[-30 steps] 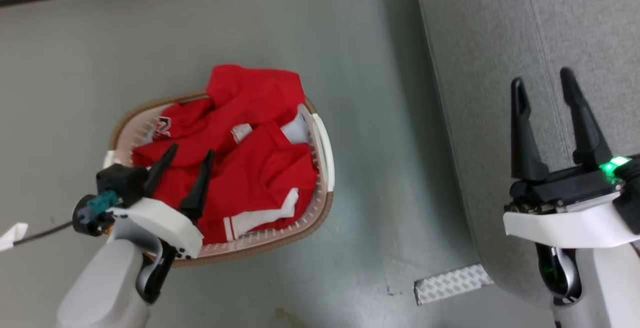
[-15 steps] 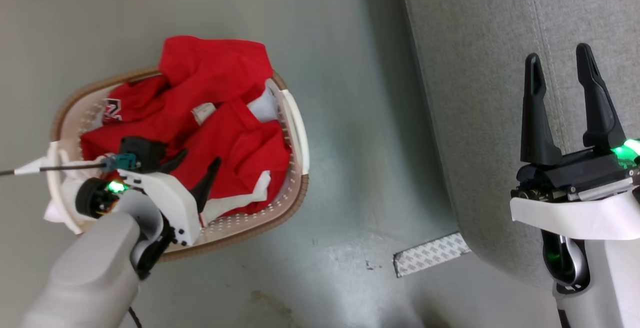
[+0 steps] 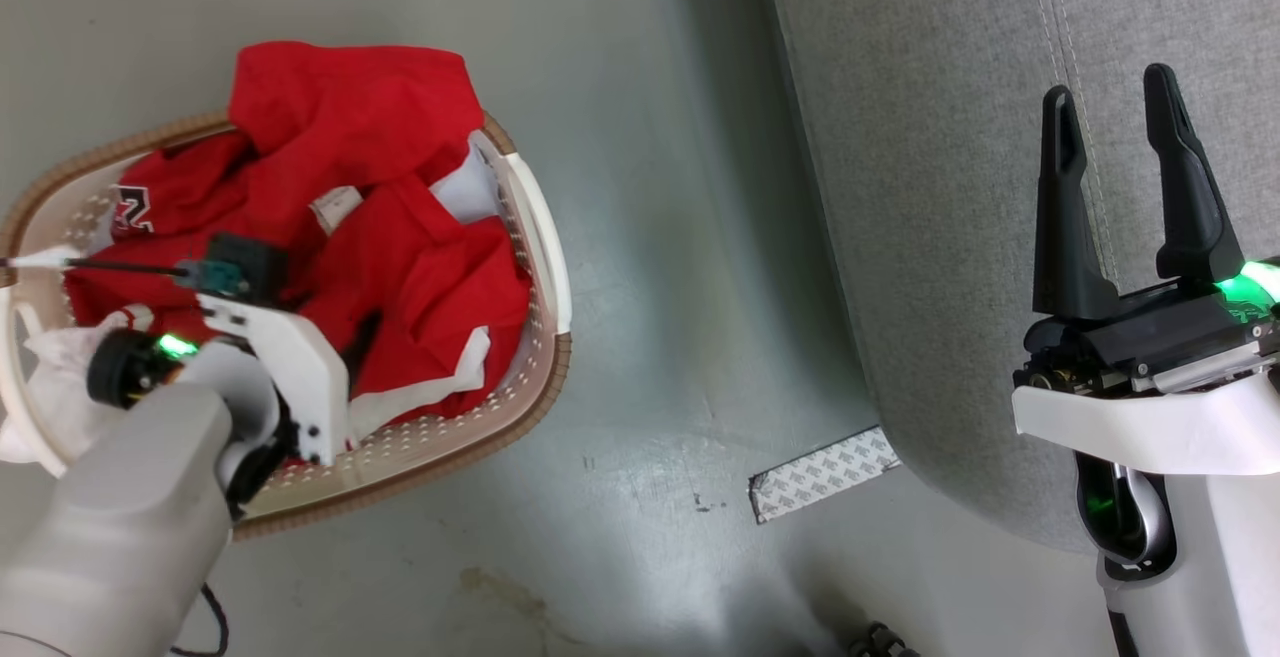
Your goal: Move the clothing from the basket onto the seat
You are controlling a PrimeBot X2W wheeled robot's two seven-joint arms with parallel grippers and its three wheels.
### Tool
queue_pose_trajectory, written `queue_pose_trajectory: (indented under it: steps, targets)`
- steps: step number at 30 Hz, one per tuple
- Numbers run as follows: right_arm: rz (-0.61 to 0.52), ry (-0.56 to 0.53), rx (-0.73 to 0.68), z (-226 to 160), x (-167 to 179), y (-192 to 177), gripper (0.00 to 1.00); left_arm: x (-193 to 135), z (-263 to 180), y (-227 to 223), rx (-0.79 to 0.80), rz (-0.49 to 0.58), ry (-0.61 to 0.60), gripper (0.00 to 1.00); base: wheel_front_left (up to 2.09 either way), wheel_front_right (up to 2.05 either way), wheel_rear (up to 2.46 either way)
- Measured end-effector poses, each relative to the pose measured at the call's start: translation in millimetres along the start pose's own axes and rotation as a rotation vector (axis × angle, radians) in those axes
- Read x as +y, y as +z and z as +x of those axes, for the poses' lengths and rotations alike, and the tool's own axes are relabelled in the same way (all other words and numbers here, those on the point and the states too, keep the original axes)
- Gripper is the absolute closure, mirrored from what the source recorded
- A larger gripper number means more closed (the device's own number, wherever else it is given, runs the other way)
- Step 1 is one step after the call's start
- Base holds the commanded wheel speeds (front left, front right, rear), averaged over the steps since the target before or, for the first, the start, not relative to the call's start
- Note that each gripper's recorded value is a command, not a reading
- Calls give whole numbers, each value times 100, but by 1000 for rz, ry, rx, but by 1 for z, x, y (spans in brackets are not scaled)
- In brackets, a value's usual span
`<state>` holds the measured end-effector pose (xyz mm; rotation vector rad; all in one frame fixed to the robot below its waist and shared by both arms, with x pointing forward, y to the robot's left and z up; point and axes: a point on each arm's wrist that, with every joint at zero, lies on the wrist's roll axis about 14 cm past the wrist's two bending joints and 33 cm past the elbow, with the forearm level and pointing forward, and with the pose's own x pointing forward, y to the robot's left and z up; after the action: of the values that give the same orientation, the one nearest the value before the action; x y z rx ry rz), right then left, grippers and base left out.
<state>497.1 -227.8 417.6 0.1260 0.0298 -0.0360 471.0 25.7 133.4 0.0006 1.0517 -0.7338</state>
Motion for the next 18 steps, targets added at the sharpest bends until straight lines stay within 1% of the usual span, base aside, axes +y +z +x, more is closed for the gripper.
queue_pose_trajectory:
  steps: [3, 6, 7, 8, 9, 10, 11, 18]
  targets:
    - [2, -5, 6, -1, -2, -2, 0, -6, 3, -15, 73, 30, -23, 0, 0, 0, 0]
    - [1, -8, 10, -1, -3, -3, 0, -2, 1, -29, 137, 40, -15, 0, 0, 0, 0]
    - [1, -8, 11, -1, -3, -4, 0, -1, 1, -30, 142, 37, -13, 10, 0, 0, 0]
    - [1, -8, 12, -1, -3, -4, 0, 1, 2, -30, 144, 39, -9, 31, 0, 0, 0]
    - [1, -8, 13, -1, -3, -5, 0, 3, 2, -30, 145, 41, -4, 55, 0, 0, 0]
    - [1, -8, 12, -1, -3, -5, 0, 5, 2, -29, 141, 42, 1, 72, 0, 0, 0]
    - [1, -7, 11, 0, -3, -4, 0, 5, 2, -28, 138, 42, 3, 100, 0, 0, 0]
    - [11, 2, 4, 2, 1, -2, 0, 0, -4, -18, 83, 40, -5, 100, 0, 0, 0]
